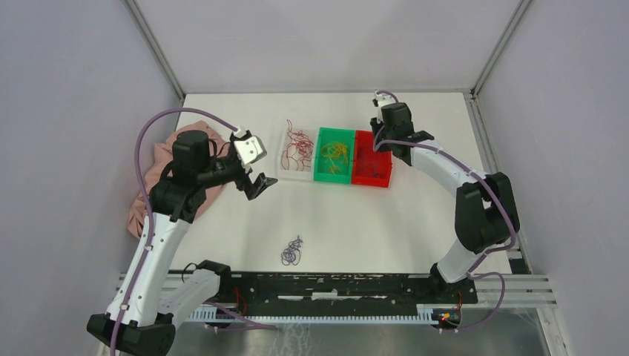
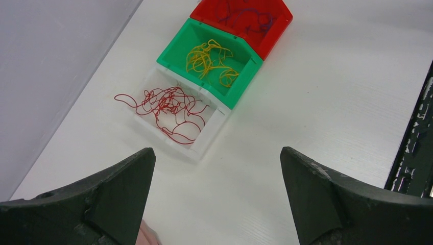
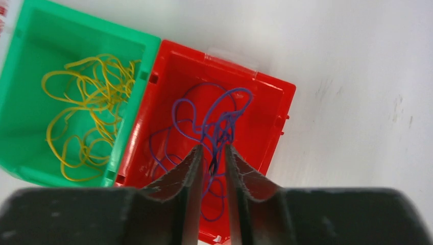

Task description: Untangle the cables

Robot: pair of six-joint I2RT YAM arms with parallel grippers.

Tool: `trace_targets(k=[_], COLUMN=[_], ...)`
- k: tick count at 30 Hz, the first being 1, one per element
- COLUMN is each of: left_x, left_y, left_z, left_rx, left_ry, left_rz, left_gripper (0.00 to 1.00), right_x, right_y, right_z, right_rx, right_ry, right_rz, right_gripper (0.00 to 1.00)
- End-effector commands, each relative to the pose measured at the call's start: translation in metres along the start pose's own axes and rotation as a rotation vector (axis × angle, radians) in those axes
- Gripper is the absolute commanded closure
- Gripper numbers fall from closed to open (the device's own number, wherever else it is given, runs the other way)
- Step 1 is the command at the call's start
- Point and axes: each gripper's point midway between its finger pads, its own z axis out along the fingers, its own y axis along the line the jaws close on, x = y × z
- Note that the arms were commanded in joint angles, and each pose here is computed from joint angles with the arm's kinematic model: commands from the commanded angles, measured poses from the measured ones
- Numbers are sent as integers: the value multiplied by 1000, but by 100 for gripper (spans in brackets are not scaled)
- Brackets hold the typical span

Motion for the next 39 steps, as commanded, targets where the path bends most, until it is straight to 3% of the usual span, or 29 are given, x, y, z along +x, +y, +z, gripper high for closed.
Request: trace_targets(k=[1, 6, 9, 13, 22, 30, 35, 39], left_x=[-19, -18, -18, -16, -5, -4, -7, -5], left_y=[7, 10, 11, 13, 18, 14, 13, 12], left_z=[-8, -8, -7, -6, -7, -9, -14, -16], left_rx=[-34, -40, -41, -47, -91, -83, -91, -91], left_ry=[-31, -24, -22, -16, 24, 24, 23, 34], left_rz=[55, 65, 64, 45, 18, 26, 40, 50], left_gripper=[1, 1, 1, 1, 1, 1, 1, 1], right_x=[5, -19, -30, -23, 101, 185, 210, 192], right_y=[7, 4, 12, 69, 260, 320, 334, 339], right_z=[0, -25, -44, -69, -143, -148, -131, -129], right_rx=[-22, -22, -68, -240, -686, -784, -793, -790], right_ry=[25, -51, -89, -101, 61, 230, 320, 264], right_rz=[66, 92, 109, 16, -293, -439, -443, -413], right_gripper=[64, 46, 45, 43, 39, 39, 46, 82])
